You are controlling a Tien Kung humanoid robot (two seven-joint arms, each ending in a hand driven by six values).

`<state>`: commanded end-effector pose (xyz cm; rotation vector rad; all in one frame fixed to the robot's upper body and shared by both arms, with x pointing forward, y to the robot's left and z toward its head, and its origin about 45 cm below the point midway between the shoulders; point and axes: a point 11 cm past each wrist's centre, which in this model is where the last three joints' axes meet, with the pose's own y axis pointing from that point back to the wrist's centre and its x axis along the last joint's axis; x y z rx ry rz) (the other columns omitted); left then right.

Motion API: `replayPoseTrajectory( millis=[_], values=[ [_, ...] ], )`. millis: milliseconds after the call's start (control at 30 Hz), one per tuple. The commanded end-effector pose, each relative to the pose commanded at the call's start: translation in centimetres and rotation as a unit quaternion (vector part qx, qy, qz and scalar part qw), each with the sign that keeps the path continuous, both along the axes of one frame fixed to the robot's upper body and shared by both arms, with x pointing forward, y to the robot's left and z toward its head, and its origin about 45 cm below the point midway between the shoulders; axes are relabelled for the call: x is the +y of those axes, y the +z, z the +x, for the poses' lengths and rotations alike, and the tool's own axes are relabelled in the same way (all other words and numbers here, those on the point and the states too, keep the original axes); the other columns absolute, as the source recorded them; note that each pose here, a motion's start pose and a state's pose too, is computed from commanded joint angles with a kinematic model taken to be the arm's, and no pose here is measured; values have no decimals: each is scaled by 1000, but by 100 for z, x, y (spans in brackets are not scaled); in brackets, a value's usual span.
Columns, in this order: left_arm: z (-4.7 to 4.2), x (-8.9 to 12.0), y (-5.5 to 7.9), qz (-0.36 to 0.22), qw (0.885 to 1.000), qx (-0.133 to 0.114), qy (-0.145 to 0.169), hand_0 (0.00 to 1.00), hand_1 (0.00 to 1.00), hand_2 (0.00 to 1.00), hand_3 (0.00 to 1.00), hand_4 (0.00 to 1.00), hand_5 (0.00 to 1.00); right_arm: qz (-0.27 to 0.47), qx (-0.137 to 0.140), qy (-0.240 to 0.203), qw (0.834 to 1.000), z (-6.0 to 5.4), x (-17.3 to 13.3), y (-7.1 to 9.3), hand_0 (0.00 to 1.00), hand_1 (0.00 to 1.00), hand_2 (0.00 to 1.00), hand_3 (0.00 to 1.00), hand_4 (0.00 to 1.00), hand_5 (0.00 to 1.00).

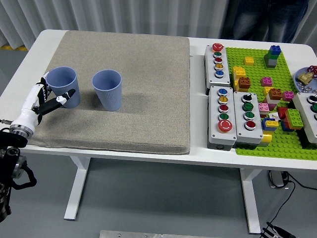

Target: Pick cup pour cup place

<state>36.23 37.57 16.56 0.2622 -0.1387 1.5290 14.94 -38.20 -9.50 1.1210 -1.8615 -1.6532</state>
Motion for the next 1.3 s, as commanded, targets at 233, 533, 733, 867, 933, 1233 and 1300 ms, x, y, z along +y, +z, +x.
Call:
replayPoseTrajectory(
  millis=[233,533,733,867,933,1233,1300],
  values=[
    [22,-2,-9,-1,1000,0,5,981,977,998,998,893,345,1,-1,0,1000,0,1,0,758,683,709,613,174,306],
    [67,-22,-14,0,1000,-3,13,981,976,998,998,893,345,1,-2,0,1000,17,4,5,758,683,709,612,174,307],
    [80,-53,-31,-1,1000,0,11,978,976,998,998,892,341,1,-2,1,1000,19,6,5,758,683,709,613,175,307],
    [89,-64,-31,-2,1000,-1,11,975,974,998,998,891,340,1,-2,0,1000,18,5,5,758,683,709,613,175,308],
    [97,-68,-26,-2,1000,-1,11,975,974,998,998,891,340,1,-2,0,1000,22,5,6,758,683,709,613,175,308],
    [114,-77,-17,0,1000,-7,27,886,891,998,998,889,342,1,-3,1,1000,31,6,9,758,683,709,613,175,307],
    [106,-74,-25,1,1000,-5,27,886,891,998,998,889,342,1,-2,1,1000,28,6,8,758,683,709,613,175,307]
  ],
)
